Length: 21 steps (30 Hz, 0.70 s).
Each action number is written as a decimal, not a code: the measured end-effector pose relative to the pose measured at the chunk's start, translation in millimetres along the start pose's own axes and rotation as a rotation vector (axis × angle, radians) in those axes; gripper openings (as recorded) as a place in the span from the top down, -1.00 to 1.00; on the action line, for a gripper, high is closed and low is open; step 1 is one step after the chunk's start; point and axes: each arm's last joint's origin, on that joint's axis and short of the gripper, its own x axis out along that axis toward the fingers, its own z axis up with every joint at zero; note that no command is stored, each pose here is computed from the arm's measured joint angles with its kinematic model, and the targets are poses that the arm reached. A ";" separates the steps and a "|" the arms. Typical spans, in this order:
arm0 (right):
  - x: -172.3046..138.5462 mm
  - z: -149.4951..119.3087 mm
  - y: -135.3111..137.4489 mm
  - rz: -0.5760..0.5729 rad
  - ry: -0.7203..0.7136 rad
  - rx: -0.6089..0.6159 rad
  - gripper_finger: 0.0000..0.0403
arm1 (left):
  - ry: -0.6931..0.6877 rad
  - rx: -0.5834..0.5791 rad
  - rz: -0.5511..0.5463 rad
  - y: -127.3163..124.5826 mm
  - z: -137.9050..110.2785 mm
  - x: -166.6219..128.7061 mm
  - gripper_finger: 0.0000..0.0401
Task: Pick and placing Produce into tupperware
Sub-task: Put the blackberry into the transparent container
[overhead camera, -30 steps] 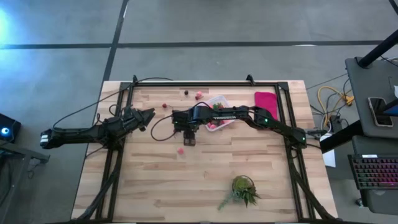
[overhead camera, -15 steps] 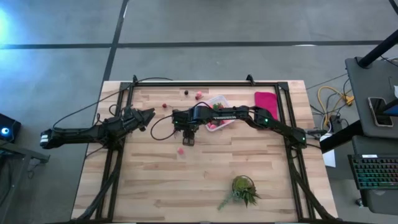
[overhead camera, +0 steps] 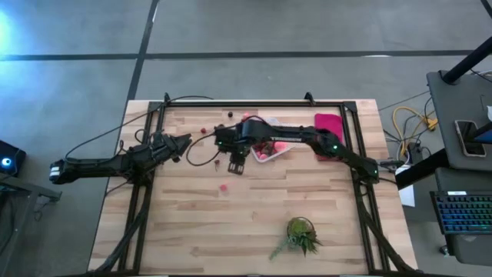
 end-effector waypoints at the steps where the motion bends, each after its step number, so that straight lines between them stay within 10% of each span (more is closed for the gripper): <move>1: -9.6 -4.6 -1.1 -0.023 0.024 0.026 0.42 | -0.001 0.000 0.000 0.0 0.0 0.0 -0.27; 9: -62.3 -32.9 -19.7 -0.264 0.135 0.228 0.38 | 0.000 0.000 0.000 0.0 0.0 0.0 -0.27; 21: -9.2 -57.8 -80.8 -0.237 0.363 0.506 0.22 | 0.000 0.000 -0.001 -0.1 0.0 0.0 -0.27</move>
